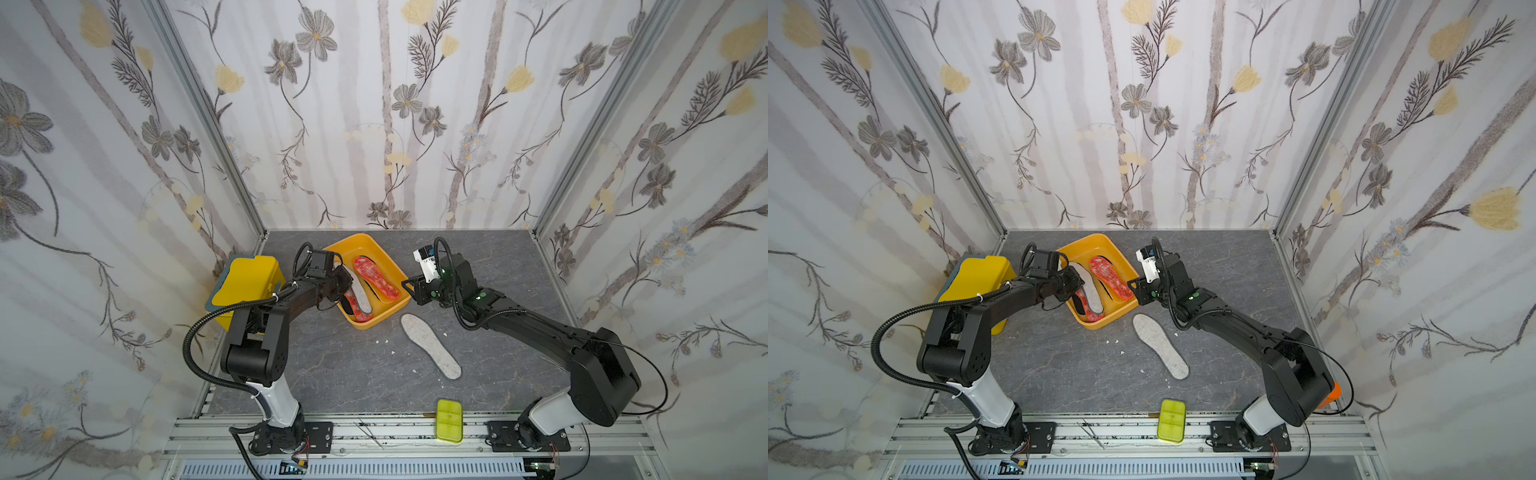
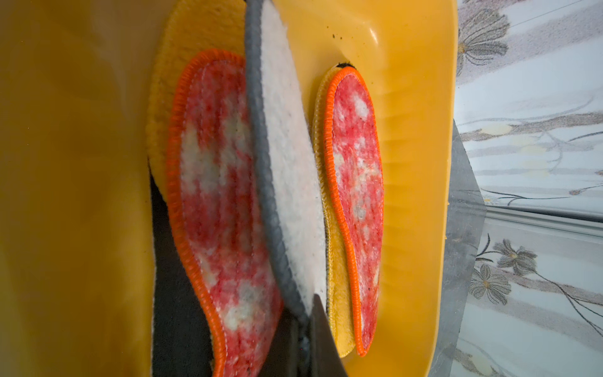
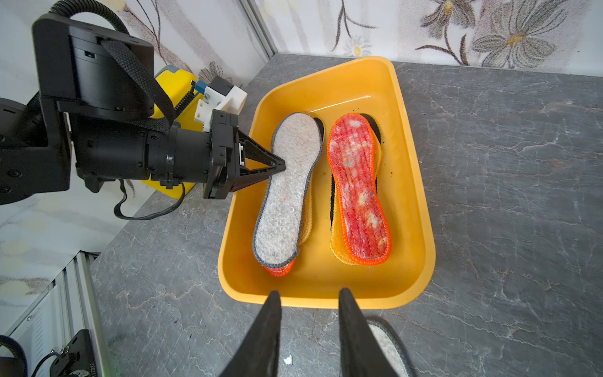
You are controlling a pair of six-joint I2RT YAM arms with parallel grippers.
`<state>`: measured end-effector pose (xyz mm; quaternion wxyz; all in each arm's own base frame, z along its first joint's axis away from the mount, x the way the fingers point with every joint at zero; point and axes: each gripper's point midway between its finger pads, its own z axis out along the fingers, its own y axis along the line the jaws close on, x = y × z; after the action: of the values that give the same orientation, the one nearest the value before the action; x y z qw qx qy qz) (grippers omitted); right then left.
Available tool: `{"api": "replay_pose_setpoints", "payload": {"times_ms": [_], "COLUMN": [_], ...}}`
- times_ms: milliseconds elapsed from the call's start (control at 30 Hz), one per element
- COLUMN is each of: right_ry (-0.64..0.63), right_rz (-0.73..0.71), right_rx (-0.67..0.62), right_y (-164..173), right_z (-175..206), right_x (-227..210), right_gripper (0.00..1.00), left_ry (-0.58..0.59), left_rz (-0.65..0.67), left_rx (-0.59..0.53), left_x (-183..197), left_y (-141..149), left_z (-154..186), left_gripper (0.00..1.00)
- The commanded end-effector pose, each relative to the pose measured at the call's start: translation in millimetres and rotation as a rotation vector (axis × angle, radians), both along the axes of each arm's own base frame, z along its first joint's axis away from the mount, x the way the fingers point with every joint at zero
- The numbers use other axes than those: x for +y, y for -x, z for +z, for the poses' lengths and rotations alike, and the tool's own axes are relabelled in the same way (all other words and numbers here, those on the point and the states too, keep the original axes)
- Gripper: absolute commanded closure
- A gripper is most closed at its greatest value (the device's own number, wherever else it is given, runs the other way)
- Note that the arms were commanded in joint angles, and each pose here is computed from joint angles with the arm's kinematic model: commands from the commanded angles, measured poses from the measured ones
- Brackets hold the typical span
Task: Put the insoles into the storage box
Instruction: Place the insole in the storage box.
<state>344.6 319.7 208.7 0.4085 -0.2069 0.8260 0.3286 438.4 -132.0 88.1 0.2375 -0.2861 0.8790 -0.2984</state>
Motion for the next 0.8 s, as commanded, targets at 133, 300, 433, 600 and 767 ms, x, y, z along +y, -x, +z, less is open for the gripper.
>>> {"api": "replay_pose_setpoints", "payload": {"times_ms": [133, 300, 433, 600, 767], "right_ry": [-0.025, -0.023, -0.022, -0.023, -0.021], "right_rz": [0.004, 0.003, 0.000, -0.003, -0.003], "right_rx": [-0.011, -0.008, -0.007, -0.008, -0.004], "right_y": [-2.1, -1.9, -2.0, -2.7, -2.7], "right_z": [4.1, 2.7, 1.9, 2.0, 0.0], "right_x": [2.6, 1.2, -0.3, -1.4, -1.9], "right_gripper": [0.69, 0.69, 0.69, 0.69, 0.69], "left_ry": [-0.056, -0.062, -0.071, -0.085, -0.096], "left_rz": [0.008, 0.011, 0.018, 0.027, 0.037], "left_rx": [0.045, 0.083, 0.098, 0.107, 0.115], "left_x": [8.1, 9.1, 11.0, 14.1, 16.5], "left_y": [3.8, 7.5, 9.3, 10.7, 10.6], "left_z": [-9.5, -18.4, -21.2, -20.1, -19.8], "left_gripper": [1.00, 1.00, 1.00, 1.00, 0.87]}}
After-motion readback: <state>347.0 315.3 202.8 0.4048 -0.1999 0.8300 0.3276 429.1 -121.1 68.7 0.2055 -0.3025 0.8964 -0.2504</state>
